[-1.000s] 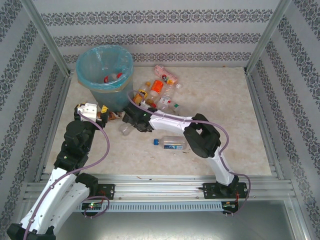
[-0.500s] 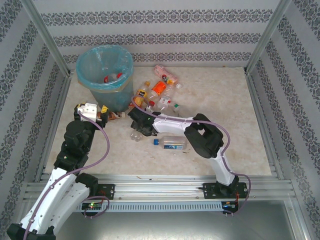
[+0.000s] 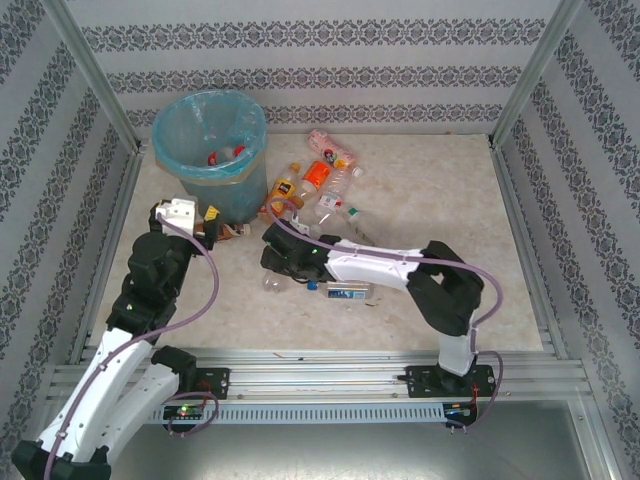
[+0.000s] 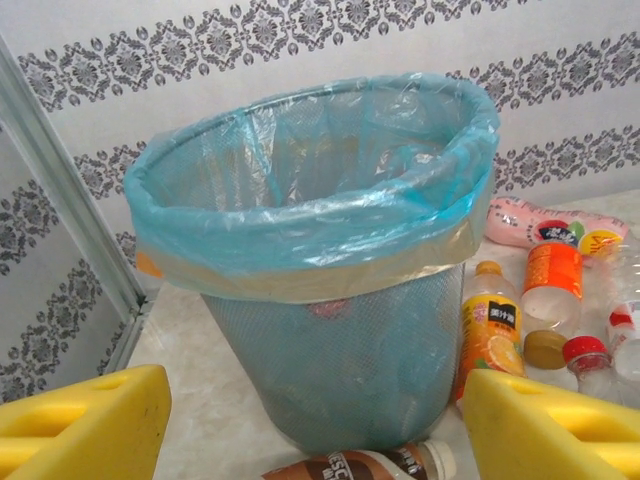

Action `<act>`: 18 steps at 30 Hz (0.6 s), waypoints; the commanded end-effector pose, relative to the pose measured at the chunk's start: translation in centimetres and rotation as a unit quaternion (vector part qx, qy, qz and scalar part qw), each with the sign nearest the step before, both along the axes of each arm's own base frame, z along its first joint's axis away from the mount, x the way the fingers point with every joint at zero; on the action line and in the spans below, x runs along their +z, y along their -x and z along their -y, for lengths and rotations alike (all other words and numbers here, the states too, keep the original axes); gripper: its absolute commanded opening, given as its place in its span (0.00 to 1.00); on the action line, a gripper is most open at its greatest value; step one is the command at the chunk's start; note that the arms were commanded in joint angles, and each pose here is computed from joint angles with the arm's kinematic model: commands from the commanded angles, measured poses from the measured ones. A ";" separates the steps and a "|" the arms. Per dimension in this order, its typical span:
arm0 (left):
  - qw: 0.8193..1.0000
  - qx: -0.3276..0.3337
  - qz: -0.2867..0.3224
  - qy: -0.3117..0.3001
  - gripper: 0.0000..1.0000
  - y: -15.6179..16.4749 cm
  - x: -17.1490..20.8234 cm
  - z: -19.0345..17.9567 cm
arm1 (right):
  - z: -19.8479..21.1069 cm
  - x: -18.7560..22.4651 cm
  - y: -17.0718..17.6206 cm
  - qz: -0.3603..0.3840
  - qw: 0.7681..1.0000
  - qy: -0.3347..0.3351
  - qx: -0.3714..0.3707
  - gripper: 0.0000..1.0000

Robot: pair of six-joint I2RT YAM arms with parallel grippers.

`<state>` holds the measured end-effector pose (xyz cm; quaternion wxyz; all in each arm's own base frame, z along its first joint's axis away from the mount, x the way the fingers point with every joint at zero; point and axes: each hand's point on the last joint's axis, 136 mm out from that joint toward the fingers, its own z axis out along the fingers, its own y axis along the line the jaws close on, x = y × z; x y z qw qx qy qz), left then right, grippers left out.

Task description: Put the plastic bottles in the bin

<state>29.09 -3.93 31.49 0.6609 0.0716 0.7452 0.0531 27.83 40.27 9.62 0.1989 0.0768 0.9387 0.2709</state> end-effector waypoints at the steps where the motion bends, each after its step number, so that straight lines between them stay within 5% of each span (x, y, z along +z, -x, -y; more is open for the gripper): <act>1: 0.999 -0.039 -0.015 0.035 0.78 0.0 2.2 1.7 | 0.3 2.6 1.3 0.043 0.998 -0.012 0.041 0.47; 8: 0.978 -0.148 -0.071 0.127 0.75 -0.1 5.3 6.3 | 4.2 5.3 3.7 0.117 0.990 -0.004 0.073 0.47; 18: 0.901 -0.319 -0.181 0.232 0.73 0.4 6.5 13.6 | 7.4 10.0 4.4 0.236 0.964 0.004 0.124 0.47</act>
